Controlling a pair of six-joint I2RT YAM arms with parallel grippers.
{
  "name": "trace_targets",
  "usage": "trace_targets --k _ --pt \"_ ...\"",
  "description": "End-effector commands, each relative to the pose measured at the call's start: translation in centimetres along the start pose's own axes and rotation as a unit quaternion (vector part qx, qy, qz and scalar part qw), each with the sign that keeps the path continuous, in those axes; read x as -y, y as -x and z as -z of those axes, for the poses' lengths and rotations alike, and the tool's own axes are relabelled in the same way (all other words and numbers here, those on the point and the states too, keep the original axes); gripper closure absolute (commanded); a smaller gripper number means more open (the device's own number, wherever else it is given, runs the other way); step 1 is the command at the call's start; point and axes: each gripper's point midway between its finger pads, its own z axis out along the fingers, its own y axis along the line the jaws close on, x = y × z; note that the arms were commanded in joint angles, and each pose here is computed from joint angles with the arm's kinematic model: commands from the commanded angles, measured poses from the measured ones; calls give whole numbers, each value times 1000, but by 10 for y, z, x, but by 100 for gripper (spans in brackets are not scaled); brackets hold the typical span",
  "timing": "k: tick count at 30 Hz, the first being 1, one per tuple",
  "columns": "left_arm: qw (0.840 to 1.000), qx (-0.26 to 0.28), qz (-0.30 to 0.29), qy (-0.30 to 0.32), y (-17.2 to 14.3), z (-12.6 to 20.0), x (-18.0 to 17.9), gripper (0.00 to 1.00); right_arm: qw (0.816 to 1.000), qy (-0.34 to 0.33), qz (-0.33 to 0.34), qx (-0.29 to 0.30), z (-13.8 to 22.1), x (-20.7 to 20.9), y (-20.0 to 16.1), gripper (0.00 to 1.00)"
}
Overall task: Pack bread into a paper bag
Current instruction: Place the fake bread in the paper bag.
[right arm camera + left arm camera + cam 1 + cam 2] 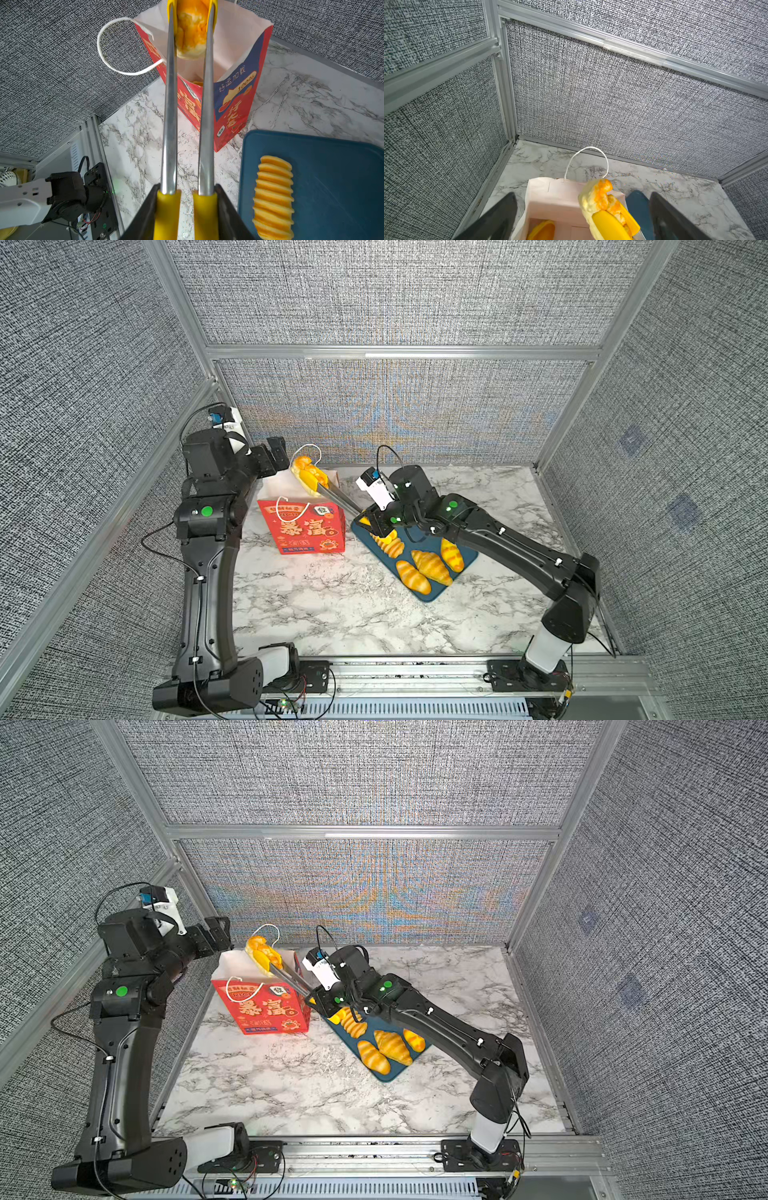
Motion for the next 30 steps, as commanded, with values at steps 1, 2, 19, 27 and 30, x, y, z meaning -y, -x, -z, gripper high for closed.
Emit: trace_targets --k 1,2,19,27,30 --pt "1000 7 -3 0 4 2 1 0 999 6 14 28 0 -4 17 81" --pt "1000 7 -3 0 4 3 1 0 1000 6 13 26 -1 -3 16 80" --pt "1000 6 -6 3 3 3 -1 0 999 -4 12 35 2 0 18 42" --pt "1000 5 -6 2 3 2 0 0 999 -18 8 33 0 8 19 41" --pt "1000 4 -7 3 2 2 0 0 998 -39 6 46 15 15 26 41"
